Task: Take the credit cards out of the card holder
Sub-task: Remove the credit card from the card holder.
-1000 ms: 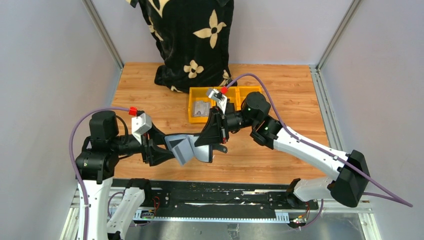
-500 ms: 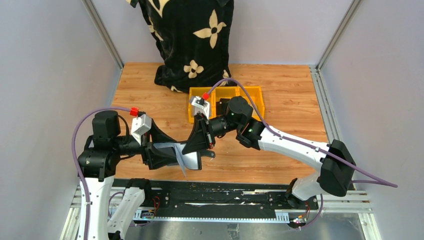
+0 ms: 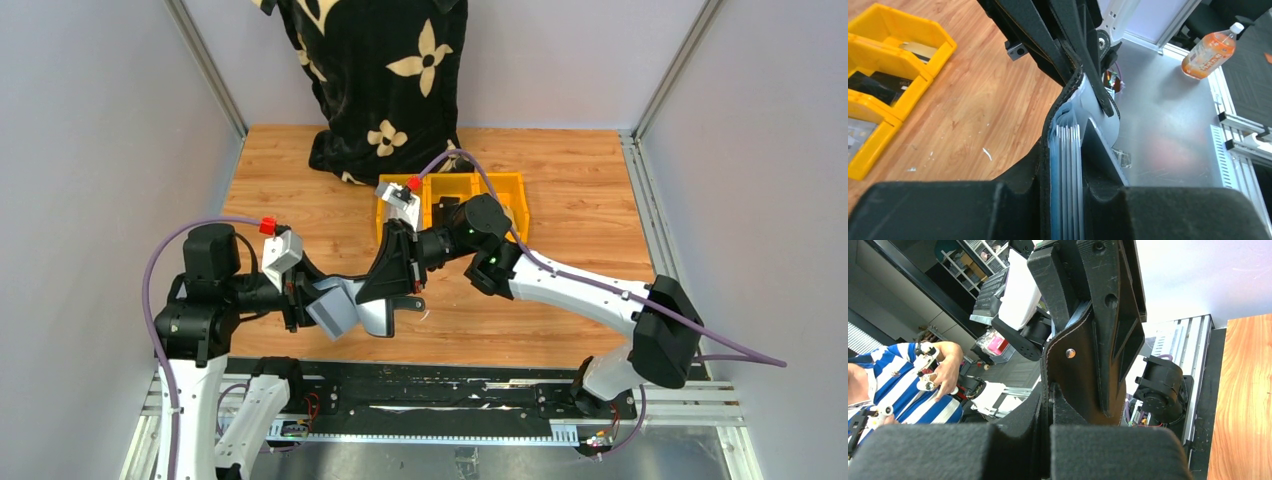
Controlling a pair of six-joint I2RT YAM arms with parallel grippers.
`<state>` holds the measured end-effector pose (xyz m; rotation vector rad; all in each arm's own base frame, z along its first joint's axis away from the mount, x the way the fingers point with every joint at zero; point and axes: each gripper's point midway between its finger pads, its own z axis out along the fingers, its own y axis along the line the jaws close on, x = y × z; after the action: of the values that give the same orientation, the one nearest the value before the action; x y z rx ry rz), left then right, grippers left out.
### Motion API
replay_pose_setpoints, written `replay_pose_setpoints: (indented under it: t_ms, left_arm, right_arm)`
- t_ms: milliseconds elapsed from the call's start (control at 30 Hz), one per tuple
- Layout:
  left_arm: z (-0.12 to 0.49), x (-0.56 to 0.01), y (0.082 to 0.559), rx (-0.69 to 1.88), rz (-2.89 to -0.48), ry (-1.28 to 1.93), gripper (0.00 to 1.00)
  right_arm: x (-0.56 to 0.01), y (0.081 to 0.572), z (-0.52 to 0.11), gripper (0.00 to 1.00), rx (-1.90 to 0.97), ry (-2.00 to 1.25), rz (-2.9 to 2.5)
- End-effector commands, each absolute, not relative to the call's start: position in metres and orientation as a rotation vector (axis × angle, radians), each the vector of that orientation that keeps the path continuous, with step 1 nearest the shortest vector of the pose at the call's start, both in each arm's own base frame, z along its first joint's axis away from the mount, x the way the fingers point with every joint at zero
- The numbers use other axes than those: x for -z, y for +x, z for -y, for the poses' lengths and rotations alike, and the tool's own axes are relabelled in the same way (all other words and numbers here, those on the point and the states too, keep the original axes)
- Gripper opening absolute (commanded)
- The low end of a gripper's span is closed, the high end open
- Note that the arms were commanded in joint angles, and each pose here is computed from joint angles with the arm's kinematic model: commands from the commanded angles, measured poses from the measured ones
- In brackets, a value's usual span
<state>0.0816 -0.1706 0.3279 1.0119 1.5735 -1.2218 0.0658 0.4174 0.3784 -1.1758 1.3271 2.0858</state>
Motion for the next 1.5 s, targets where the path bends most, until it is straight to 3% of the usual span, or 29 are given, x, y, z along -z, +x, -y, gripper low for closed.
replay_pose_setpoints:
  t_ms: [0,133,267,433,833,1067,1267,1467]
  left_arm:
    - [0.17,-0.34,0.077,1.183,-1.542,1.028,0.15]
    - [0.163,-0.33,0.092,1.056,-1.592,1.003,0.06]
    - [0.13,-0.312,0.138,0.654,-1.697,0.961,0.01]
    - [0.084,-0.307,0.186,0.274,-1.792,0.864,0.0]
    - [0.05,-0.301,0.203,0.033,-1.846,0.853,0.0]
    - [0.064,-0.309,0.19,0.106,-1.785,0.904,0.0]
    - [0.089,-0.313,0.163,0.243,-1.687,1.013,0.03]
    - [0.11,-0.322,0.137,0.372,-1.595,1.095,0.03]
  right_arm:
    - [-0.387,0.067,-0.414,0.13,-2.054,-1.158,-1.273]
    - [-0.358,0.093,-0.42,0.58,-1.81,-1.13,-1.472]
    - [-0.348,0.126,-0.412,0.76,-1.506,-1.029,-1.53]
    - [-0.349,0.142,-0.409,0.8,-1.312,-0.943,-1.444]
    - [-0.35,0.182,-0.445,0.83,-0.877,-0.81,-1.387]
    - [-0.359,0.169,-0.462,0.86,-0.777,-0.866,-1.302]
    - [-0.347,0.188,-0.456,0.88,-0.727,-0.939,-1.387]
    - [-0.354,0.158,-0.453,0.87,-1.05,-1.138,-1.324]
